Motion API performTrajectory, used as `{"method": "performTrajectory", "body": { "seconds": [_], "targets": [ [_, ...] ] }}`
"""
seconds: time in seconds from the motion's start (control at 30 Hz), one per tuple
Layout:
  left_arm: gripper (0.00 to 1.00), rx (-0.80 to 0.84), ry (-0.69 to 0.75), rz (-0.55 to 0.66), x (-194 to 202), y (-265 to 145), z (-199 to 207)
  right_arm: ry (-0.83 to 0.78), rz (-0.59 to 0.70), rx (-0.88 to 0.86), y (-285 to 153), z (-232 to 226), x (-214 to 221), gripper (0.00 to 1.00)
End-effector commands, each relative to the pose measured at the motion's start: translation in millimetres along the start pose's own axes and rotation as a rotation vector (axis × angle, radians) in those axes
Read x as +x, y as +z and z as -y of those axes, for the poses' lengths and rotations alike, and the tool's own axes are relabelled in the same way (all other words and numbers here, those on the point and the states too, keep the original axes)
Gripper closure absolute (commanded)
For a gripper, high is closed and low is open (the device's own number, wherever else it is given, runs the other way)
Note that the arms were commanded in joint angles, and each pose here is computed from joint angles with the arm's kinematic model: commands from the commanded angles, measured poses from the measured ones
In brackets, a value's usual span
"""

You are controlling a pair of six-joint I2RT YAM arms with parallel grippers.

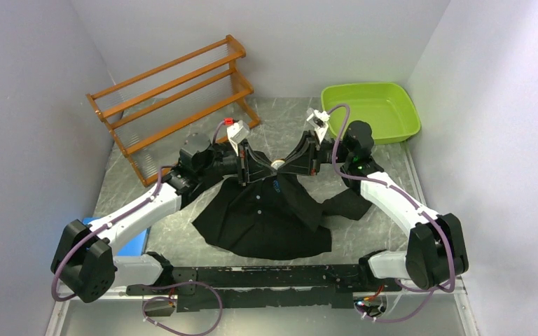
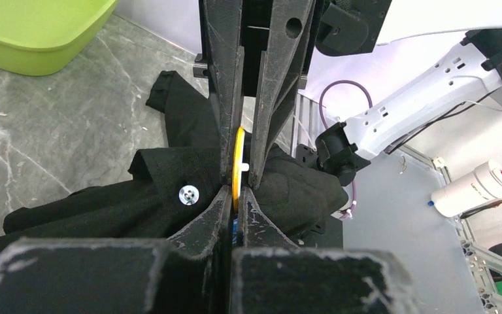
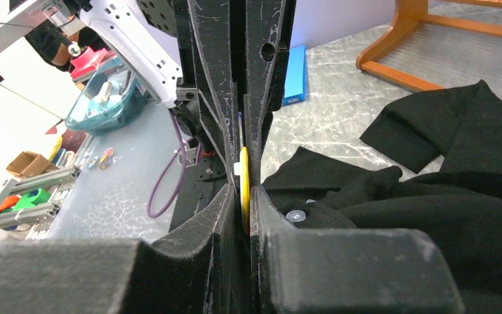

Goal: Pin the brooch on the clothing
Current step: Pin the brooch to the clothes.

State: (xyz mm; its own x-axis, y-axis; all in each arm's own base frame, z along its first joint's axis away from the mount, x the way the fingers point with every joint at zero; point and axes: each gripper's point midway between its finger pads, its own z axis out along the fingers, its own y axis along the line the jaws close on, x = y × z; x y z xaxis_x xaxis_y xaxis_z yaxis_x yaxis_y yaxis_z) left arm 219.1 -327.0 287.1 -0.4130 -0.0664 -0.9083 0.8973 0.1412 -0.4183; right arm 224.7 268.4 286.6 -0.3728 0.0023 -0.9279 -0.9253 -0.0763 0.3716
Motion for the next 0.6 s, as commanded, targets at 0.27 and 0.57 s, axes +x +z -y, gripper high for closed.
{"method": "performTrajectory", "body": {
  "seconds": [0.27,0.57],
  "targets": [
    [0.97,0.079,0.1,0.055,-38,1,31,-0.009,-0.045,0.308,2,46,-14,1.0],
    [0.97,0.048,0.087,0.077,-30,-4,29,0.013,0.083,0.384,-6,48,-24,1.0]
  ]
}}
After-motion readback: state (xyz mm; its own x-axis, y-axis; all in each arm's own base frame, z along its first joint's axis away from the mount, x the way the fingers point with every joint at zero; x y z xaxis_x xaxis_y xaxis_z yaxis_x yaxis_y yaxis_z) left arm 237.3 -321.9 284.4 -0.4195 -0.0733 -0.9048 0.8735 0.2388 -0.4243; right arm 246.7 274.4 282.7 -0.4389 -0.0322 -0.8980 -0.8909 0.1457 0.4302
